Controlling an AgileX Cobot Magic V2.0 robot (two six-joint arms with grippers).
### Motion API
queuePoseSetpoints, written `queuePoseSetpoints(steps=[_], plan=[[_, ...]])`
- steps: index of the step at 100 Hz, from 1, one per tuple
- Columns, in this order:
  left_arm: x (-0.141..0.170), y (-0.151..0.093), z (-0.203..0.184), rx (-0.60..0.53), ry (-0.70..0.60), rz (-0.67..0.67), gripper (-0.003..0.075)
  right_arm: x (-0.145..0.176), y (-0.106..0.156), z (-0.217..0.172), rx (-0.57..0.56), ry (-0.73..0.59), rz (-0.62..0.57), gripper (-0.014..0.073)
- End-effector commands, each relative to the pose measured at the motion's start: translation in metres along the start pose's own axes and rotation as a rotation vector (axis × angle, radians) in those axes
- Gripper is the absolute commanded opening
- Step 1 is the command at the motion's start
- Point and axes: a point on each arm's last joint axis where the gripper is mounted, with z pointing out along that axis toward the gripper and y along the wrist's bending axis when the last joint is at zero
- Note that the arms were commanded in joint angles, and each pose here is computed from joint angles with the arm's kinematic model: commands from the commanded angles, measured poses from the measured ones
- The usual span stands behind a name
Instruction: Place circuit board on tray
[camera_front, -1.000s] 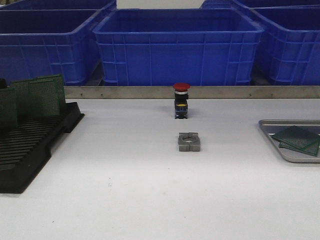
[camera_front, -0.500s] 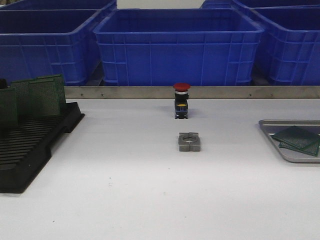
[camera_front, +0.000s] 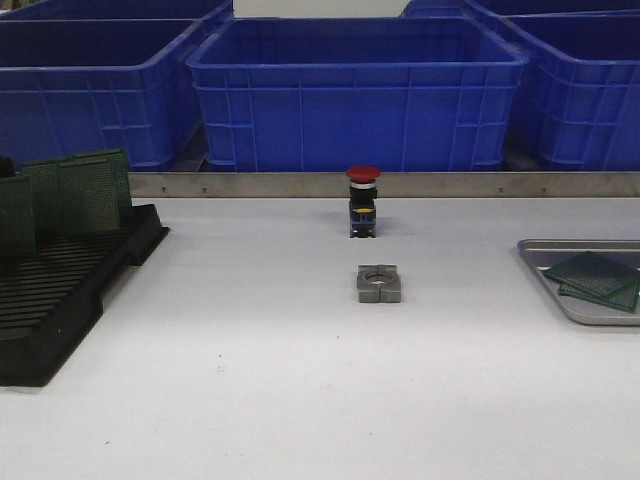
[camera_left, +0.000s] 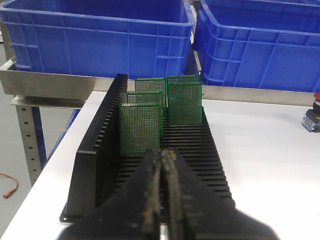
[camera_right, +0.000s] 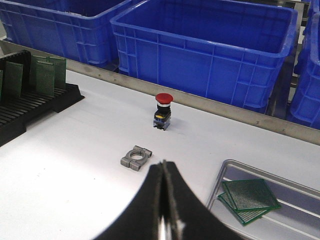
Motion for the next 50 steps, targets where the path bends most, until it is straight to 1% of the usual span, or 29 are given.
queuePoseSetpoints(steps=[1, 10, 24, 35, 50], plan=[[0.007, 0.001, 0.001, 0.009, -0.066, -0.008, -0.0020, -0.013, -0.006, -0.001, 0.059, -0.078, 0.014, -0.0108], [0.007, 0.001, 0.001, 0.009, -0.066, -0.008, -0.0020, -0.012, -0.007, -0.001, 0.068, -0.083, 0.015, -0.0108], [0.007, 0.001, 0.001, 0.009, -0.066, -0.008, -0.0020, -0.001, -0.009, 0.002, 0.100, -0.052, 0.007, -0.0108], [0.007, 0.001, 0.001, 0.009, -0.066, -0.008, -0.0020, 0.010, -0.018, 0.004, 0.214, -0.026, -0.064, -0.0108], [0.007, 0.001, 0.001, 0.009, -0.066, -0.008, -0.0020, 0.025, -0.031, 0.001, 0.395, -0.072, -0.038, -0.0108]])
